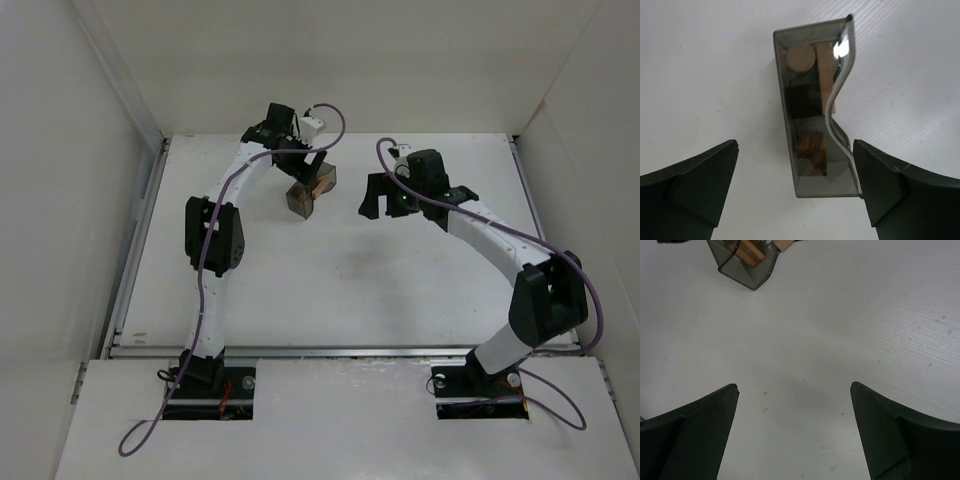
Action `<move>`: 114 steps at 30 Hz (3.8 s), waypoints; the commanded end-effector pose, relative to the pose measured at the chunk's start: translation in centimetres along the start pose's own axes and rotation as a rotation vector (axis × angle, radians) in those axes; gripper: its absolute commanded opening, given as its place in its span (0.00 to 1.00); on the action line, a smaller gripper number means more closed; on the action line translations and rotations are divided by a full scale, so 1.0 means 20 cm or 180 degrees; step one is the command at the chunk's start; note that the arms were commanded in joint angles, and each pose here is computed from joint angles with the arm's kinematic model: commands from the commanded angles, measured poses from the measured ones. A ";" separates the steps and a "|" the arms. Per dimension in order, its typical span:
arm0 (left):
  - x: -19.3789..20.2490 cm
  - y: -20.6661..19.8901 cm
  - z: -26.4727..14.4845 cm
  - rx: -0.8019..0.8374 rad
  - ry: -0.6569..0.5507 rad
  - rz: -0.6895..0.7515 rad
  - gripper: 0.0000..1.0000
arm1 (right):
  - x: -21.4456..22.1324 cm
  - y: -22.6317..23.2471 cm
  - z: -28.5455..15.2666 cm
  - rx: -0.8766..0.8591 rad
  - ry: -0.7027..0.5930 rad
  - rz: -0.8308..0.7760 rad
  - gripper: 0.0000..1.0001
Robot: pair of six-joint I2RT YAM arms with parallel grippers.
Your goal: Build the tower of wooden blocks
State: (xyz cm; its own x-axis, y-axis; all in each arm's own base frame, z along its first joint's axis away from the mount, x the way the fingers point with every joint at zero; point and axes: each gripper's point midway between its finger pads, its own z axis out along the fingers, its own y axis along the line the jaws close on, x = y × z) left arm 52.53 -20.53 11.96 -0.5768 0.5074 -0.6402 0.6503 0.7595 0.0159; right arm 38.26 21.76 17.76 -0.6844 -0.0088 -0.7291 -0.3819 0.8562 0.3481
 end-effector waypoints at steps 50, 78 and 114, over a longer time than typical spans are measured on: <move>0.04 -0.09 0.15 -0.1849 0.0477 0.1324 0.14 | 0.13 -0.10 0.00 0.0279 0.0104 0.0123 0.99; 0.07 -0.20 -0.06 0.0039 0.0064 -0.0497 0.38 | 0.02 0.06 -0.25 -0.0097 -0.0199 -0.0081 0.99; 0.32 0.39 0.02 -0.0036 0.0125 -0.1474 0.81 | -0.05 -0.01 0.40 0.0660 0.0343 0.0956 0.99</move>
State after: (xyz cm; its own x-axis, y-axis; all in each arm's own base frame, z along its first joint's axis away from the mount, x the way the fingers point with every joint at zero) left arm 52.62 -12.81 4.56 -0.8706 0.0972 -0.4823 0.2994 0.8825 -0.3628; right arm 42.22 24.53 11.83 -0.8377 0.2295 -0.4955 0.0112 0.9144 0.4047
